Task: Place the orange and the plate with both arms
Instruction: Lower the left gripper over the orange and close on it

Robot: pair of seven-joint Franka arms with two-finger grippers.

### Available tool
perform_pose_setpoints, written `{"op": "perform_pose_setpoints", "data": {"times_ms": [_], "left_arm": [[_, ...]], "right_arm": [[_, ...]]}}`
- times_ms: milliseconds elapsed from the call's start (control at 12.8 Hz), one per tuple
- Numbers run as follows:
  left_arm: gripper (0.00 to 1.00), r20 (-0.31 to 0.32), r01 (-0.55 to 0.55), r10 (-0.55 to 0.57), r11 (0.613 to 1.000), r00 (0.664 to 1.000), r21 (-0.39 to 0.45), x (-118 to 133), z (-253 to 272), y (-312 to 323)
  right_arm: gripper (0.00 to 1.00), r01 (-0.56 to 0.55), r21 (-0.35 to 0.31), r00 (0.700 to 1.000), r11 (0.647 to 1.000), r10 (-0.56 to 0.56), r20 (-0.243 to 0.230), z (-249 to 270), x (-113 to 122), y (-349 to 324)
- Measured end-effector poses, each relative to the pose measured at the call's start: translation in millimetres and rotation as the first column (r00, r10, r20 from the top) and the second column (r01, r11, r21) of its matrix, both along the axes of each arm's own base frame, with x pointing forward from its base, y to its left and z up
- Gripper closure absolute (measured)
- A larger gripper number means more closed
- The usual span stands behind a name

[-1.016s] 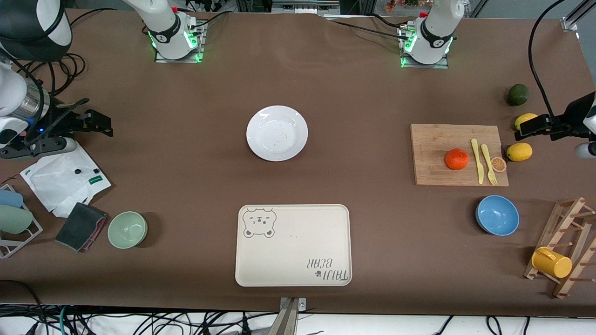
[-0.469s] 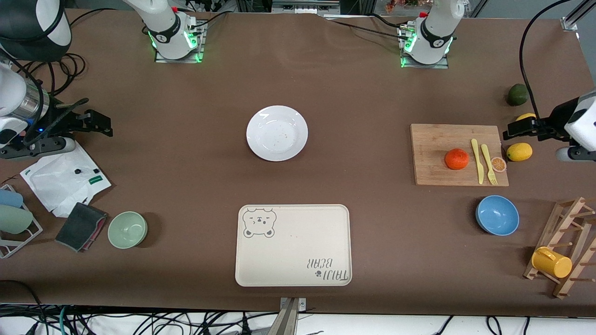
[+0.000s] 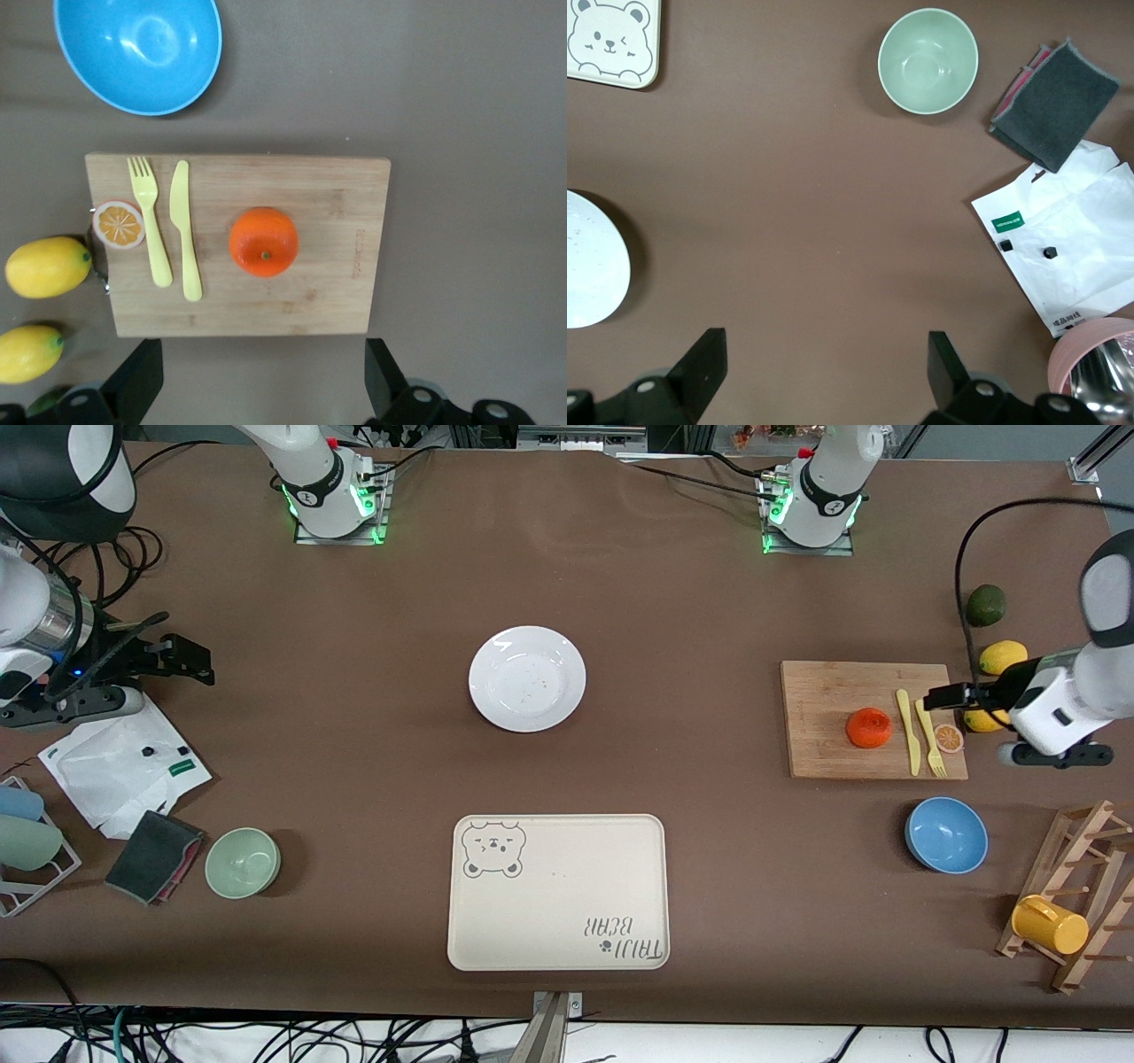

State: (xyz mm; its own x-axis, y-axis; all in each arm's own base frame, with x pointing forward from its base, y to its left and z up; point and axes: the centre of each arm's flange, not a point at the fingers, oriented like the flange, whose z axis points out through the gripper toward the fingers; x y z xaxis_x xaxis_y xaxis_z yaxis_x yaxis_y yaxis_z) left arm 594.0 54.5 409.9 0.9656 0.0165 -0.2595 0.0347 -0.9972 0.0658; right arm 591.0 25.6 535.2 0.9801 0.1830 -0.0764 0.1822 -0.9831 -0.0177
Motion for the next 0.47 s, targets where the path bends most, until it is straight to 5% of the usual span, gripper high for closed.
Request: {"op": "perform_pose_setpoints", "data": {"times_ms": [469], "left_arm": [[0.00, 0.059, 0.061, -0.066, 0.995, 0.996, 0.075, -32.2, -109.6, -9.5]], "right_arm": [[0.00, 0.001, 0.000, 1.000, 1.000, -0.001, -0.002, -0.7, 0.0, -0.5]]}}
